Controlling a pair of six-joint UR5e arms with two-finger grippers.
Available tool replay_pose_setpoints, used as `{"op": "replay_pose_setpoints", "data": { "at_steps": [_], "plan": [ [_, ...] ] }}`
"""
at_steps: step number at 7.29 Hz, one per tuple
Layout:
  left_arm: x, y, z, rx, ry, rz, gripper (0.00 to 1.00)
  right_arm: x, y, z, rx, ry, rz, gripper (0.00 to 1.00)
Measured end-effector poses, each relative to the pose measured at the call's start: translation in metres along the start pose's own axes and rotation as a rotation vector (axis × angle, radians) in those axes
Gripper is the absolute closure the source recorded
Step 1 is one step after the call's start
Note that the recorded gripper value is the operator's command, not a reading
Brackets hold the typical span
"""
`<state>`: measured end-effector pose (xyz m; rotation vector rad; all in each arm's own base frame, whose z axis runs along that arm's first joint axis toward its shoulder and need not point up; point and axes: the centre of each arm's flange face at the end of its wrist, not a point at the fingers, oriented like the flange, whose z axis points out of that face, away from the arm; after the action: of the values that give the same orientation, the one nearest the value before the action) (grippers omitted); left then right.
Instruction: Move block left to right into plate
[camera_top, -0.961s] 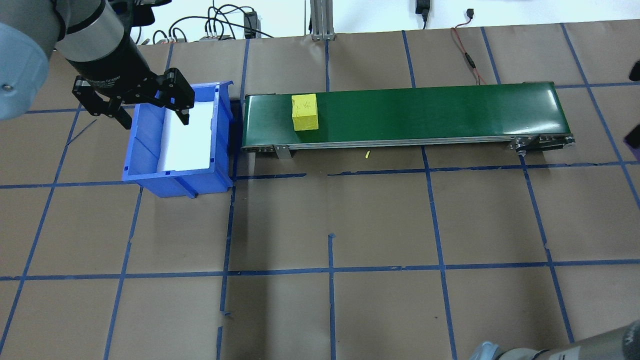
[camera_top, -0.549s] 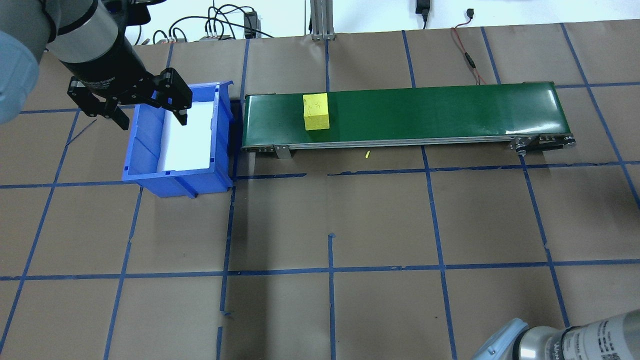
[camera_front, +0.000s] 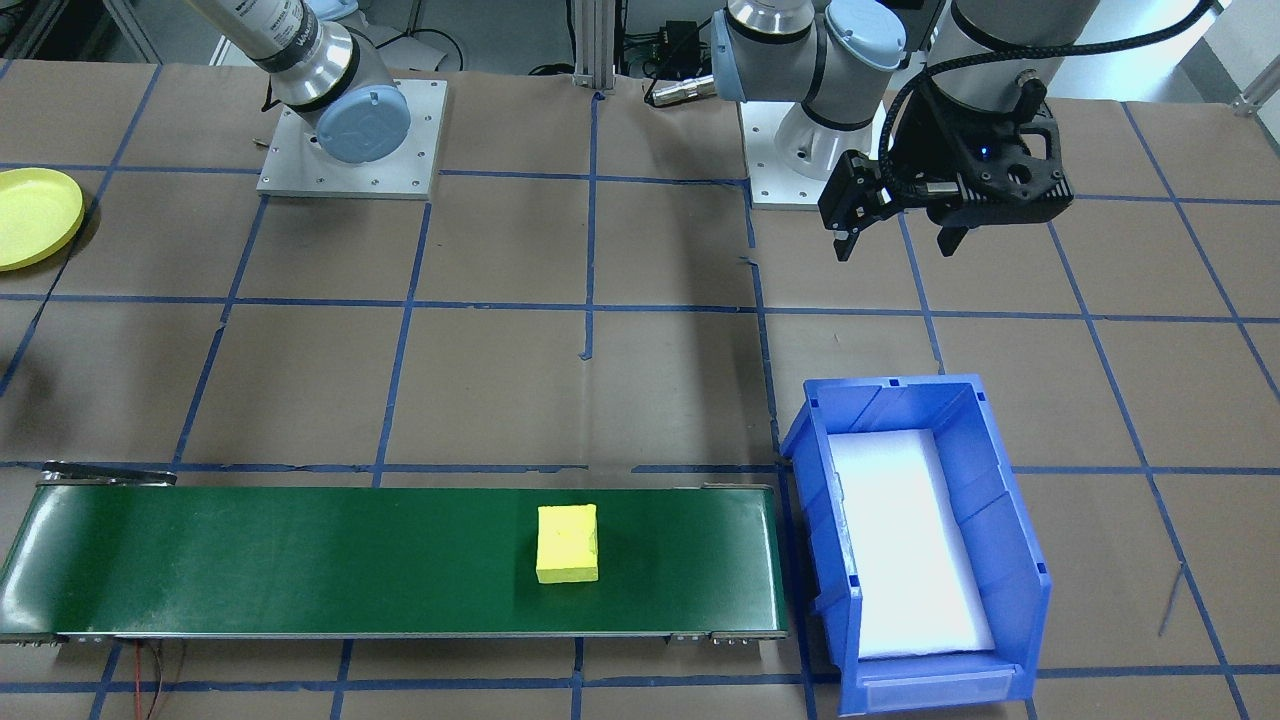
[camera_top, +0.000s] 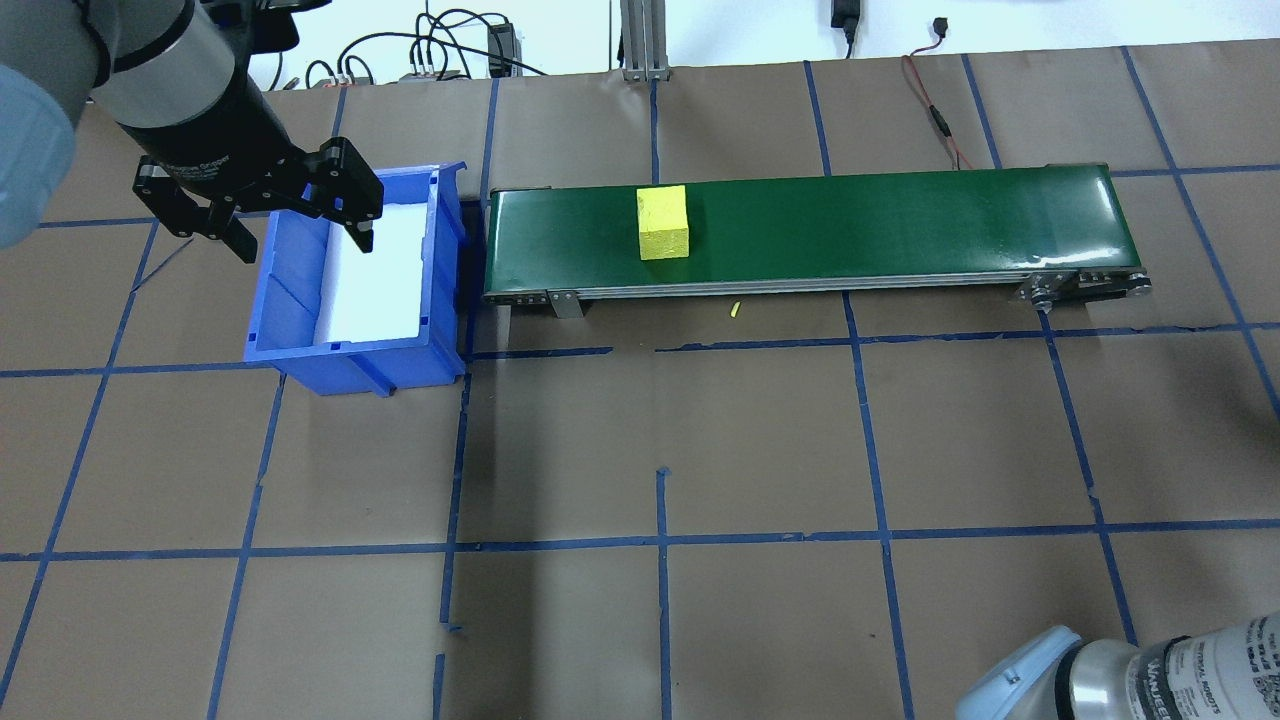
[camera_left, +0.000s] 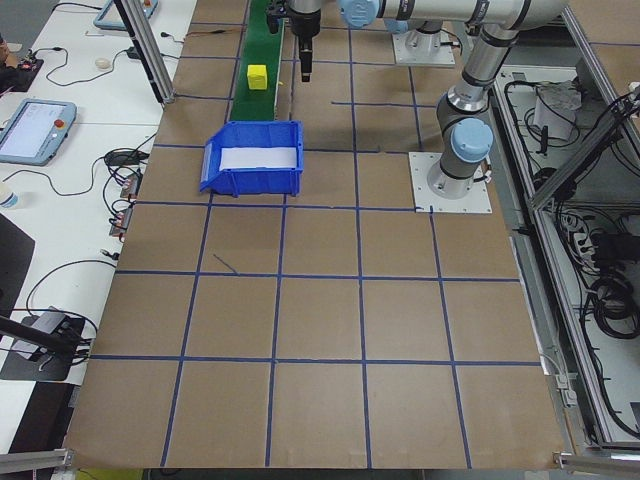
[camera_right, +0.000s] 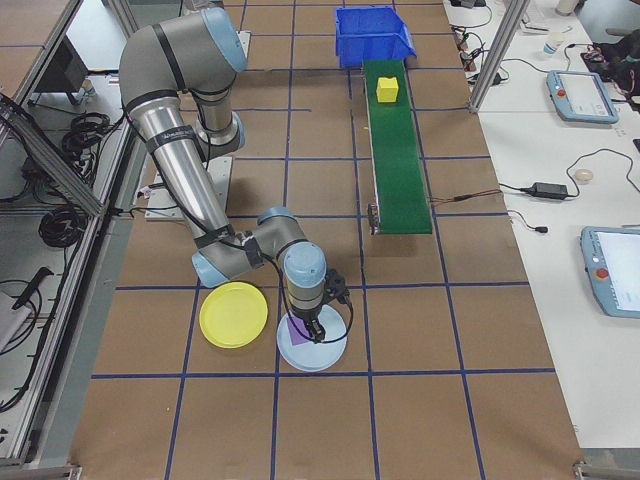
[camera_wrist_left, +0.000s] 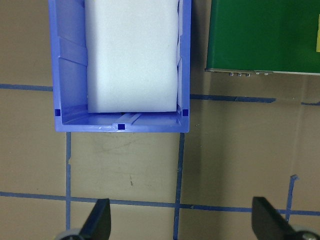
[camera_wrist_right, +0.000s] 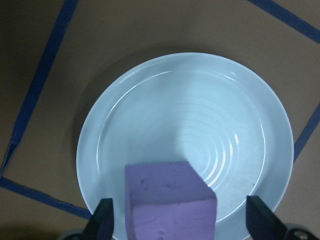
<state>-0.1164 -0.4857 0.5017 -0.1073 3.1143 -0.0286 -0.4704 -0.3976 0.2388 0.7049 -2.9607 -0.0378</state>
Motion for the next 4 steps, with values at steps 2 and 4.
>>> {"op": "replay_pose_setpoints", "data": {
  "at_steps": [2, 4],
  "plan": [
    [0.0, 0.0, 0.001, -0.003, -0.003, 0.0, 0.0, -0.004, -0.014, -0.011, 0.013, 0.01, 0.054, 0.0],
    [0.0, 0.0, 0.0, -0.003, -0.006, 0.002, 0.0, -0.042, -0.114, -0.048, 0.106, 0.033, 0.047, 0.01]
  ]
}}
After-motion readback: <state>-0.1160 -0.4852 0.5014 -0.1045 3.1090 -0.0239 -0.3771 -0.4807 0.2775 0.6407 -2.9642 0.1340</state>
